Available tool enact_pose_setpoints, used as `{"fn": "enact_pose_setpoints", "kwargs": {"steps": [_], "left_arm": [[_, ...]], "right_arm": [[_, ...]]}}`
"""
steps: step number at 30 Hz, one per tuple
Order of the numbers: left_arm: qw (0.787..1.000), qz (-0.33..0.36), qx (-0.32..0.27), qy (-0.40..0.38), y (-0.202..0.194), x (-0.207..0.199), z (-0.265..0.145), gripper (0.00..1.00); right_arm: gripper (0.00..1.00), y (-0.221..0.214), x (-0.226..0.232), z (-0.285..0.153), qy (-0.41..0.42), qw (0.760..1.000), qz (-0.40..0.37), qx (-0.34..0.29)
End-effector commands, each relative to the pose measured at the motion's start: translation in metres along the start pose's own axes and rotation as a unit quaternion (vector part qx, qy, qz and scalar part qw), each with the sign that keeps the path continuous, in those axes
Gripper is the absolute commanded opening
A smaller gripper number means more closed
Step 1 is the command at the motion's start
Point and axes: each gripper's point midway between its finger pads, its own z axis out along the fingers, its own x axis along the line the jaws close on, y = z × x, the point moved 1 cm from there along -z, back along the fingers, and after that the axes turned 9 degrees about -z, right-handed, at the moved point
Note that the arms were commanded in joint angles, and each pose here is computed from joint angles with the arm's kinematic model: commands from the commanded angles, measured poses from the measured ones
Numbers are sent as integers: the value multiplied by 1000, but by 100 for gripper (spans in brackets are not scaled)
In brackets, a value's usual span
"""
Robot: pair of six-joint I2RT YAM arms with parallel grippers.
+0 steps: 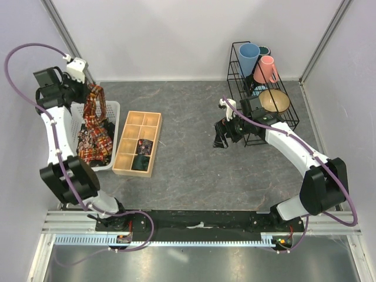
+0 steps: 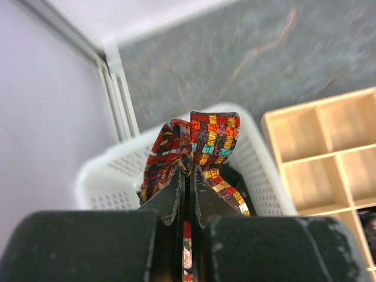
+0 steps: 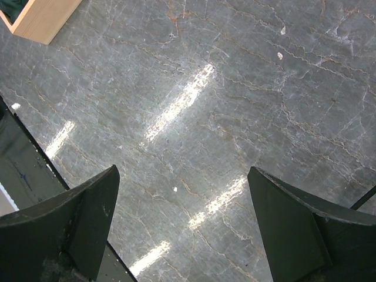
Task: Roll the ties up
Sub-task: Pick up the tie from the bin, then place the tie at the center of the board.
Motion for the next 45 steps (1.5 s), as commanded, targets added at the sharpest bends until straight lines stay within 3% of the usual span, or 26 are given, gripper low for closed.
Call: {"fn": "enact_pose_setpoints", "kwargs": {"steps": [1,10,16,21,24,28,30,31,36,38,40,41,43,44,45], "left_arm": [[996,3,-73,-48,57,-33,-43,2],[970,23,-195,-141,143,-119,-139,2],[934,61,-242,-255,178,-208,-193,2],[900,74,-252,-348,185,-254,-230,2],[874,64,-232,-422,175,-282,-245,2],[814,36,-166,-556,157,-335,-263,2],[794,33,-140,-590,151,-359,-261,2],[769,42,-121,-626,143,-383,-270,2],[700,48,-64,-709,128,-441,-276,2],[690,50,-69,-719,129,-448,-272,2],[693,33,-62,-718,125,-443,-268,2],[699,14,-34,-714,103,-444,-247,2],[728,3,-64,-683,93,-420,-232,2],[746,-35,-25,-664,57,-411,-200,3],[777,-59,-38,-625,49,-380,-178,12]], "right_arm": [[98,21,6,-15,-1,999,-24,-31],[98,26,11,-22,1,999,-33,-38],[98,33,13,-36,-10,998,-49,-45],[98,36,11,-58,-44,995,-74,-44],[98,33,8,-73,-65,994,-78,-45],[98,29,7,-91,-70,994,-64,-60],[98,28,-1,-102,-81,993,-51,-70],[98,27,0,-105,-73,994,-45,-73],[98,15,-10,-112,-76,995,-18,-64],[98,10,-11,-110,-77,995,-16,-58],[98,5,-11,-110,-77,996,-13,-49],[98,3,-12,-110,-77,996,-13,-45],[98,-2,-12,-111,-80,996,-19,-33],[98,-5,-14,-110,-79,996,-19,-26],[98,-7,-15,-109,-77,996,-30,-19]]}}
